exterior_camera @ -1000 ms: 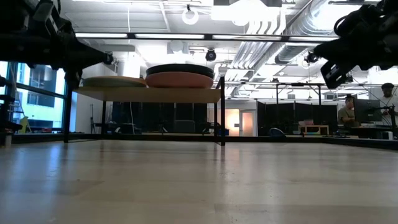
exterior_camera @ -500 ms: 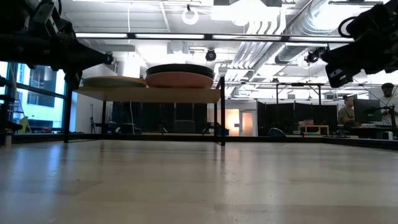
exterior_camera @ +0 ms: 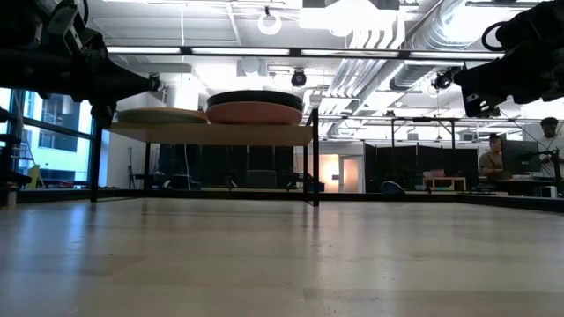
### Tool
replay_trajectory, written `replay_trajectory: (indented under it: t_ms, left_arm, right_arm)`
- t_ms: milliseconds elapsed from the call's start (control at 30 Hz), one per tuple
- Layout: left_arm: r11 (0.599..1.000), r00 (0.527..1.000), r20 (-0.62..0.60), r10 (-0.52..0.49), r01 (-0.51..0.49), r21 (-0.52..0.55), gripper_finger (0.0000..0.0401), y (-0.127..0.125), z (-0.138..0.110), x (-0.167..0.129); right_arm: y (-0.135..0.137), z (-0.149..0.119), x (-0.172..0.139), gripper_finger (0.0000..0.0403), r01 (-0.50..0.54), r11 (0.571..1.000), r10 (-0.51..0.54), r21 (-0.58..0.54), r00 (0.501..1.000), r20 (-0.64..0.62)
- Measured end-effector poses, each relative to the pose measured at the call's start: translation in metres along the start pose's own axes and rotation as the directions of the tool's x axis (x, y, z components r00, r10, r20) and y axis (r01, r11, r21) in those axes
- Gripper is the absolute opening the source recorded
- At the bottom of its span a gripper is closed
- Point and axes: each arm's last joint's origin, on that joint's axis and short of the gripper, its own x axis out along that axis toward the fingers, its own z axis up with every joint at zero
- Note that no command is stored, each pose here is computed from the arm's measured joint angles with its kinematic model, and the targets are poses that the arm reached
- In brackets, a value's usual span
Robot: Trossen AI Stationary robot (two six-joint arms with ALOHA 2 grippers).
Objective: Place and stack plates onto a shelf
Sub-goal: Return to Home Position
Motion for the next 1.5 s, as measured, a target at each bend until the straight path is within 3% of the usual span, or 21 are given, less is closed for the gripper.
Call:
replay_trajectory:
  t_ms: [633,1033,1500]
  left_arm:
    - [1.0,1.0,0.003,-0.001,0.001,0.0,0.0001,0.0,0.0002,-0.0002]
    - [1.0,1.0,0.002,0.0,0.0,0.0,0.0001,0.0,0.0,-0.0002]
    - [1.0,1.0,0.001,0.0,0.0,0.0,0.0001,0.0001,-0.0001,-0.0002]
  right_arm:
    - [-0.0009,-0.0003,0.0,0.0,0.01,0.999,-0.01,0.043,1.0,-0.002]
    - [-0.0009,-0.0004,0.0,0.0,0.009,0.968,-0.009,0.25,1.0,-0.002]
    - [-0.0009,-0.0004,0.0,0.0,0.009,0.968,-0.009,0.249,1.0,-0.002]
